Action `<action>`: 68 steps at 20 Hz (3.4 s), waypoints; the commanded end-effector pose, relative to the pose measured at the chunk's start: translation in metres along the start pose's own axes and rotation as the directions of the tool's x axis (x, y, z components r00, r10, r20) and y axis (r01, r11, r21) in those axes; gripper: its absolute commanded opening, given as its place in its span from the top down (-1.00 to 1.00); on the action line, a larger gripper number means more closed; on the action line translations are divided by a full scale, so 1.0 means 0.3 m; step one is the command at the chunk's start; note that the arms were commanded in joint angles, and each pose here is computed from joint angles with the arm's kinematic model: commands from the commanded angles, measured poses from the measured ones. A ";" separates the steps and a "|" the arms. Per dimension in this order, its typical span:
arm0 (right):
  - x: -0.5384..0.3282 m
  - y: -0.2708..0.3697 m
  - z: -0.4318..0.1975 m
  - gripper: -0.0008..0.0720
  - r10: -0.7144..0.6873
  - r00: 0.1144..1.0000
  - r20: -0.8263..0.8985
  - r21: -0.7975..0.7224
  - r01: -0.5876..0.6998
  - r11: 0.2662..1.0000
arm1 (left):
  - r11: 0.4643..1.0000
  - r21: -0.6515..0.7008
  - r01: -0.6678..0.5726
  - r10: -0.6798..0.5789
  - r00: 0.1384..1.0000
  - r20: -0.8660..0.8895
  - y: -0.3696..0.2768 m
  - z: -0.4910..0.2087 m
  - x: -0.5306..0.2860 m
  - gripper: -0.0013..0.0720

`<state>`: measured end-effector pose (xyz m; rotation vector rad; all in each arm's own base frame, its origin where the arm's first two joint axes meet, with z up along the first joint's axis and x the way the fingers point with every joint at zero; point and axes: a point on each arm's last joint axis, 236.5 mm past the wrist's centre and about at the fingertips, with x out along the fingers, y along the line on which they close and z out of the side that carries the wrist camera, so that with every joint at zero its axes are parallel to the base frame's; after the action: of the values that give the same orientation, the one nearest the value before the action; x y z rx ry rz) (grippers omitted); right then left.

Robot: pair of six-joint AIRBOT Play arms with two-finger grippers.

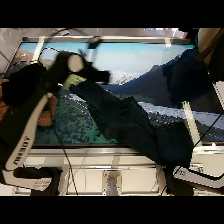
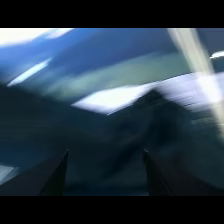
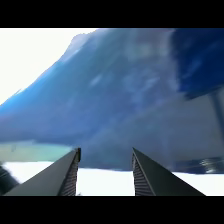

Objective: Fold the clothes and pants, and hang the long-sleeved shirts on hangers.

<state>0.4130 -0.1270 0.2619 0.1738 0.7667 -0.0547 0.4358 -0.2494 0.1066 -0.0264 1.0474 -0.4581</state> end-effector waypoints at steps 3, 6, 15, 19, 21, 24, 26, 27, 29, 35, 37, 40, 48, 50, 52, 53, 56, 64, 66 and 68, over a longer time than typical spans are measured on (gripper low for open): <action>0.239 0.305 -0.223 -0.09 0.241 0.942 -0.234 -0.028 -0.254 0.967 | 0.951 -0.261 -0.168 0.120 0.974 -0.190 0.327 -0.357 0.071 -0.50; 0.436 0.562 -0.434 -0.10 0.306 0.835 -0.457 -0.093 -0.388 0.917 | 0.910 -0.409 -0.066 0.013 0.991 -0.132 0.277 -0.440 0.198 -0.50; 0.764 0.863 -0.948 -0.59 0.101 0.606 -0.789 -0.288 -0.510 0.810 | 0.836 -0.549 -0.024 -0.024 0.996 -0.080 0.290 -0.469 0.367 -0.50; 0.771 0.929 -0.984 -0.58 0.102 0.604 -0.790 -0.337 -0.568 0.750 | 0.791 -0.611 -0.020 -0.059 0.992 -0.109 0.281 -0.506 0.435 -0.50; 0.774 0.942 -0.983 -0.57 0.111 0.609 -0.785 -0.340 -0.575 0.744 | 0.769 -0.640 0.000 -0.072 0.994 -0.085 0.267 -0.493 0.459 -0.36; 0.796 0.946 -0.969 -0.51 0.118 0.632 -0.766 -0.352 -0.566 0.746 | 0.772 -0.635 0.038 -0.079 0.996 -0.037 0.215 -0.461 0.478 -0.22; 0.814 0.944 -0.980 -0.02 0.115 0.631 -0.767 -0.351 -0.563 0.748 | 0.796 -0.603 0.052 -0.085 0.996 -0.025 0.177 -0.454 0.485 0.87; 0.824 0.943 -0.989 0.35 0.113 0.628 -0.770 -0.349 -0.563 0.750 | 0.817 -0.574 0.061 -0.087 0.996 -0.018 0.162 -0.449 0.487 0.90; 0.840 0.932 -0.982 0.92 0.103 0.642 -0.760 -0.364 -0.551 0.751 | 0.837 -0.542 0.071 -0.089 0.996 -0.006 0.153 -0.430 0.479 0.91; 0.685 0.762 -0.548 0.91 0.030 0.801 -0.598 -0.488 -0.394 0.779 | 0.881 -0.471 0.038 0.091 0.964 0.249 0.418 -0.167 0.088 0.91; 0.536 0.695 -0.317 0.91 0.059 0.896 -0.440 -0.498 -0.299 0.814 | 0.881 -0.473 0.009 0.175 0.922 0.344 0.519 -0.118 -0.143 0.91; 0.275 0.560 -0.108 0.91 0.066 0.969 -0.240 -0.452 -0.171 0.875 | 0.871 -0.491 -0.028 0.268 0.864 0.427 0.591 -0.128 -0.424 0.91; 0.366 0.841 -0.342 0.59 0.394 0.793 -0.466 -0.248 -0.544 0.802 | 0.902 -0.423 -0.082 0.156 0.977 0.143 0.474 -0.299 -0.186 0.91; 0.482 0.823 -0.416 0.59 0.315 0.788 -0.529 -0.270 -0.508 0.818 | 0.917 -0.379 -0.124 0.163 0.984 0.070 0.472 -0.336 -0.103 0.91; 0.559 0.835 -0.469 0.59 0.315 0.759 -0.570 -0.229 -0.515 0.826 | 0.915 -0.380 -0.135 0.159 0.987 0.033 0.480 -0.357 -0.059 0.91; 0.583 0.859 -0.504 0.43 0.338 0.727 -0.598 -0.192 -0.539 0.820 | 0.914 -0.381 -0.137 0.160 0.987 0.027 0.483 -0.361 -0.054 0.91; 0.637 0.963 -0.655 -0.25 0.362 0.614 -0.702 -0.126 -0.607 0.785 | 0.918 -0.362 -0.161 0.189 0.981 0.042 0.500 -0.355 -0.087 0.91; 0.615 1.503 -0.710 -0.25 0.565 0.608 -0.557 -0.265 -0.775 0.573 | 0.976 -0.179 -0.126 0.121 0.992 -0.039 0.291 -0.431 -0.105 0.91; 0.604 1.599 -0.721 -0.26 0.597 0.616 -0.515 -0.296 -0.781 0.551 | 0.971 -0.128 -0.201 0.180 0.971 -0.158 0.330 -0.526 -0.120 0.90; 0.580 1.655 -0.747 -0.26 0.608 0.608 -0.510 -0.338 -0.792 0.509 | 0.963 -0.114 -0.245 0.217 0.953 -0.212 0.367 -0.568 -0.138 -0.25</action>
<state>0.4417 0.3661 0.0410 -0.0383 1.0801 0.9932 0.3367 -0.1192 0.0388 -0.0815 1.1610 -0.2143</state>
